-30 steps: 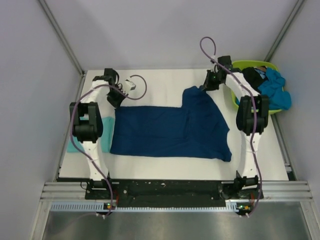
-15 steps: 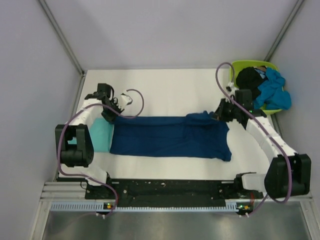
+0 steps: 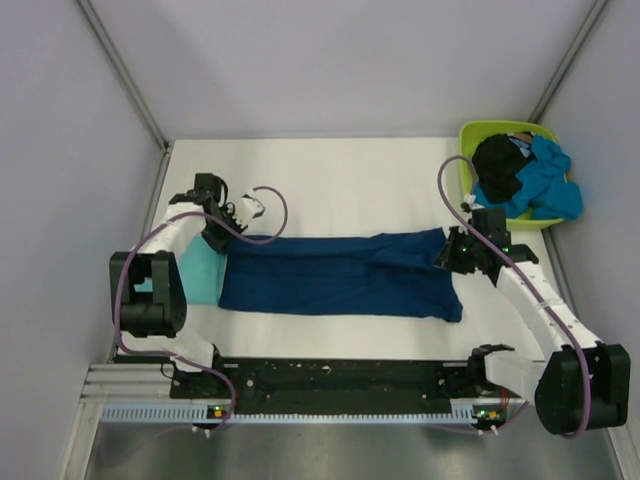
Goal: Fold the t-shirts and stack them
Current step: Fold the other side of the tshirt into a rectangle
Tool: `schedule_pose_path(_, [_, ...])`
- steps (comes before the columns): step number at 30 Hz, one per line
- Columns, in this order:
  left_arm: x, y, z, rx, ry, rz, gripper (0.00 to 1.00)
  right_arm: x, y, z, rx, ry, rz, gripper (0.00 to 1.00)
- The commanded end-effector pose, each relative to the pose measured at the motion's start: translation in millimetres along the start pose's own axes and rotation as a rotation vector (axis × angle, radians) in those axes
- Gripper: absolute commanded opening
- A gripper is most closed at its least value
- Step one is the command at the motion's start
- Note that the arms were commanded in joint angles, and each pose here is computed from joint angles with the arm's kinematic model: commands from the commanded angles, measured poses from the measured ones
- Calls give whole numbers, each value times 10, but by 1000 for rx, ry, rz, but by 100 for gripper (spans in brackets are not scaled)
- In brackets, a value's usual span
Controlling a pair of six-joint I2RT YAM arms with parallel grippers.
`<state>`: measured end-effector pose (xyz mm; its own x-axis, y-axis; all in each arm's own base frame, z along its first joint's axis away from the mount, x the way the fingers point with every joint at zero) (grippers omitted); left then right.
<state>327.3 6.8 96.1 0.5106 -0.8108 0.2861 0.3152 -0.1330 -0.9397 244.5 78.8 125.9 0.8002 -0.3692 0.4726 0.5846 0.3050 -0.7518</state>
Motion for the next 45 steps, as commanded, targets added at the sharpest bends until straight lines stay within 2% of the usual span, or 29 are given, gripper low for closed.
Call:
schedule_pose_path(1, [6, -177, -42, 20, 43, -48, 0, 169, -194, -51, -80, -7, -60, 0])
schedule_pose_path(10, [-79, -222, -208, -23, 63, -38, 0, 167, -259, -264, -136, 65, -51, 0])
schedule_pose_path(16, [-333, 85, -290, -88, 90, 86, 0, -69, -82, -431, -166, 87, 53, 0])
schedule_pose_path(17, [-329, 92, -326, -128, 85, 95, 8, -104, -47, -432, -157, 94, 68, 0])
schedule_pose_path(20, [-231, 36, -313, -171, 74, 72, 41, -217, 57, -425, -121, 111, 118, 0])
schedule_pose_path(21, [-171, -13, -284, -163, 74, 44, 47, -244, 84, -428, -115, 115, 132, 0])
schedule_pose_path(24, [148, -299, -198, -145, 75, -90, 55, -314, 155, -447, -105, 121, 170, 0])
schedule_pose_path(27, [704, -627, -328, -188, 93, -261, 57, -386, 223, -469, -101, 130, 207, 0])
schedule_pose_path(30, [1364, -775, -735, -269, 147, -410, 55, -449, 257, -500, -109, 136, 233, 0])
schedule_pose_path(32, [1845, -755, -1185, -367, 175, -504, 47, -456, 258, -509, -112, 137, 228, 0])
schedule_pose_path(34, [2243, -690, -1594, -473, 156, -558, 43, -462, 253, -511, -113, 138, 220, 0])
schedule_pose_path(37, [2728, -518, -2133, -599, 150, -549, 43, -462, 268, -534, -122, 136, 211, 0])
schedule_pose_path(40, [3168, -403, -2475, -633, 158, -590, 47, -479, 299, -559, -126, 139, 213, 0])
schedule_pose_path(45, [3556, -63, -2695, -661, 94, -533, 52, -492, 302, -551, -118, 138, 212, 0])
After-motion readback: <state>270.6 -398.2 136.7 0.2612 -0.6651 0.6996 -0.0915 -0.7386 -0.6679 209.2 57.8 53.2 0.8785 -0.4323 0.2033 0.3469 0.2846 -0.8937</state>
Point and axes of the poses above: each gripper's point midway between its finger pads, its own y axis out along the fingers, its own z axis along the line the jaws close on, x = y × z, the point moved 3 cm from there along -y, back along the fingers, and after that the axes turned 7 degrees about y, right-handed, at the moved point
